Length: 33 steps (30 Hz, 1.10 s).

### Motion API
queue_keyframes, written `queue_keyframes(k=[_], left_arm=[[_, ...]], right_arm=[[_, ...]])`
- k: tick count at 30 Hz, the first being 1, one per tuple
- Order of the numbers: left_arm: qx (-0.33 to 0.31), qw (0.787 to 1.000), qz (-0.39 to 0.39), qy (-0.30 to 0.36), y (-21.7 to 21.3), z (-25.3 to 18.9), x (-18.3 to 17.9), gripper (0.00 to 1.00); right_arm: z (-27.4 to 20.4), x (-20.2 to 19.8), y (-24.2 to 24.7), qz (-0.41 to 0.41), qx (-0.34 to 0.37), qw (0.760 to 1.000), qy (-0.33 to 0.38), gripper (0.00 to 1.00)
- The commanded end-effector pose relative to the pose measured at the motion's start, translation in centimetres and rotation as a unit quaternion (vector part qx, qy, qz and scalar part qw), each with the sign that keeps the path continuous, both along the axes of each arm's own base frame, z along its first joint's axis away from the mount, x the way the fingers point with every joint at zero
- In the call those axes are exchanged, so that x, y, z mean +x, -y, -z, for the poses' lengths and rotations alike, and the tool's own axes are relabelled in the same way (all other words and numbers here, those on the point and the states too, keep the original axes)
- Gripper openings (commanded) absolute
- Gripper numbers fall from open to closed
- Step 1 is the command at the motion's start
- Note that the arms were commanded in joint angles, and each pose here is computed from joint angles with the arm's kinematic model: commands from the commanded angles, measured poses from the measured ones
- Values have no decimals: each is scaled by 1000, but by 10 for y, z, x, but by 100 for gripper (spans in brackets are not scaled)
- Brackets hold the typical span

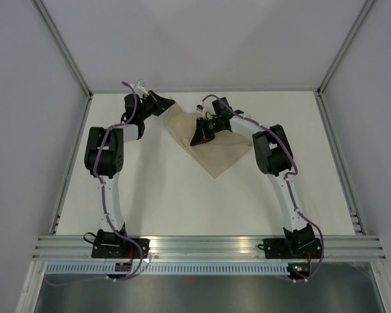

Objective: Fold the napkin, place the utensils inside, and roll it up
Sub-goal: Fold the napkin at the center of the board.

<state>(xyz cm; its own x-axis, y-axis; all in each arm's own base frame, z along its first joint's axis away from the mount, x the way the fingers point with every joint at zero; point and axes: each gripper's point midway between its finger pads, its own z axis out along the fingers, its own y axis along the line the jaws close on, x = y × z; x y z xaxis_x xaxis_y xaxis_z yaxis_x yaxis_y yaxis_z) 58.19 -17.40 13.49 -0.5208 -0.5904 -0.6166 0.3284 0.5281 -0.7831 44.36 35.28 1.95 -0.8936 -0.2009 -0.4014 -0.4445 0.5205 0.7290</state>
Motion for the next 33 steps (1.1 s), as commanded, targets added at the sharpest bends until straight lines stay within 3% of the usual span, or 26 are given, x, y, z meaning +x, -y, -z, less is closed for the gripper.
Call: queue_keyframes(k=[1,13,17,22,29,33], left_arm=[[-8,998,26,63,9,-53,-11,2],[7,984,118,131,43,-83,-46,2],[20,977,160,141,62,-81,-71,2],[47,952,252,167,98,-75,-117,2],[62,923,349,149,138,-38,-184,2],[82,915,372,130,151,-14,-205,2]], right_arm=[[-8,19,1,5,-20,997,68,22],[-133,11,-9,-20,64,987,146,31],[-159,6,9,0,41,984,174,30],[-183,-1,62,42,4,979,199,29],[-224,-20,143,98,-72,962,246,29],[-217,-39,169,102,-108,957,247,29]])
